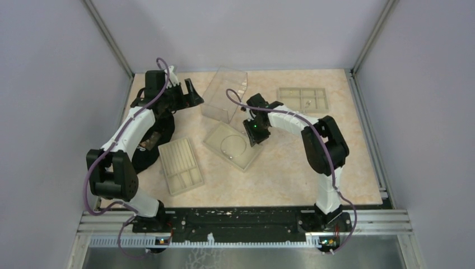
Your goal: Organize the mixed jewelry
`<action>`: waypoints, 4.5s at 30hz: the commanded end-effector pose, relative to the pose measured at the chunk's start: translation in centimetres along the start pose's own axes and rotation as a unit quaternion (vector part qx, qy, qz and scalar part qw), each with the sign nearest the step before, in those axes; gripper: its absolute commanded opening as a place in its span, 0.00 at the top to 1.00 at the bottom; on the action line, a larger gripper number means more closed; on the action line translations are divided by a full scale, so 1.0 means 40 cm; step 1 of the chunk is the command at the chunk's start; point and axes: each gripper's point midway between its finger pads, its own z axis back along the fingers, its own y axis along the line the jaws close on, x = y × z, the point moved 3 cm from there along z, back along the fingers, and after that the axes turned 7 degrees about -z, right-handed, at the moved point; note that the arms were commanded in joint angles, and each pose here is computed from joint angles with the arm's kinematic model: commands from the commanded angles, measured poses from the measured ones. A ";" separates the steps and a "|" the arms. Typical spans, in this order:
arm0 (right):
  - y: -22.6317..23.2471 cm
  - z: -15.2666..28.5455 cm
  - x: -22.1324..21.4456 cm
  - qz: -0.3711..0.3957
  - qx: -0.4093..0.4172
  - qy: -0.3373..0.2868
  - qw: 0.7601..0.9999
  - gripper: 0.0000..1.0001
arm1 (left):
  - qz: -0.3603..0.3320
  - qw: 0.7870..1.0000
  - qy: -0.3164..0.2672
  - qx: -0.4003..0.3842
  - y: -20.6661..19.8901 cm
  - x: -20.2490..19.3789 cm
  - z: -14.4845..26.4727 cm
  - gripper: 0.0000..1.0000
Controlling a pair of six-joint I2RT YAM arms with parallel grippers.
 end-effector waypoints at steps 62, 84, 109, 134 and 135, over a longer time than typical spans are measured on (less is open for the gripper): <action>0.087 0.094 0.521 -0.285 0.246 -0.236 0.896 0.18 | 0.060 0.993 0.007 -0.097 0.056 0.097 -0.312 0.02; 0.233 0.107 0.332 -0.205 0.411 -0.118 0.880 0.19 | 0.092 0.987 0.049 -0.124 -0.004 -0.107 -0.163 0.02; -0.288 0.322 0.052 -0.353 -0.094 -0.214 0.906 0.45 | -0.003 1.000 -0.001 0.020 0.033 0.046 -0.080 0.02; -0.249 0.165 0.774 -0.314 0.199 -0.344 0.862 0.35 | 0.005 0.999 0.001 -0.051 0.013 0.090 -0.246 0.02; -0.247 0.151 0.788 -0.313 0.213 -0.351 0.857 0.35 | 0.008 0.998 0.002 -0.055 0.011 0.088 -0.251 0.02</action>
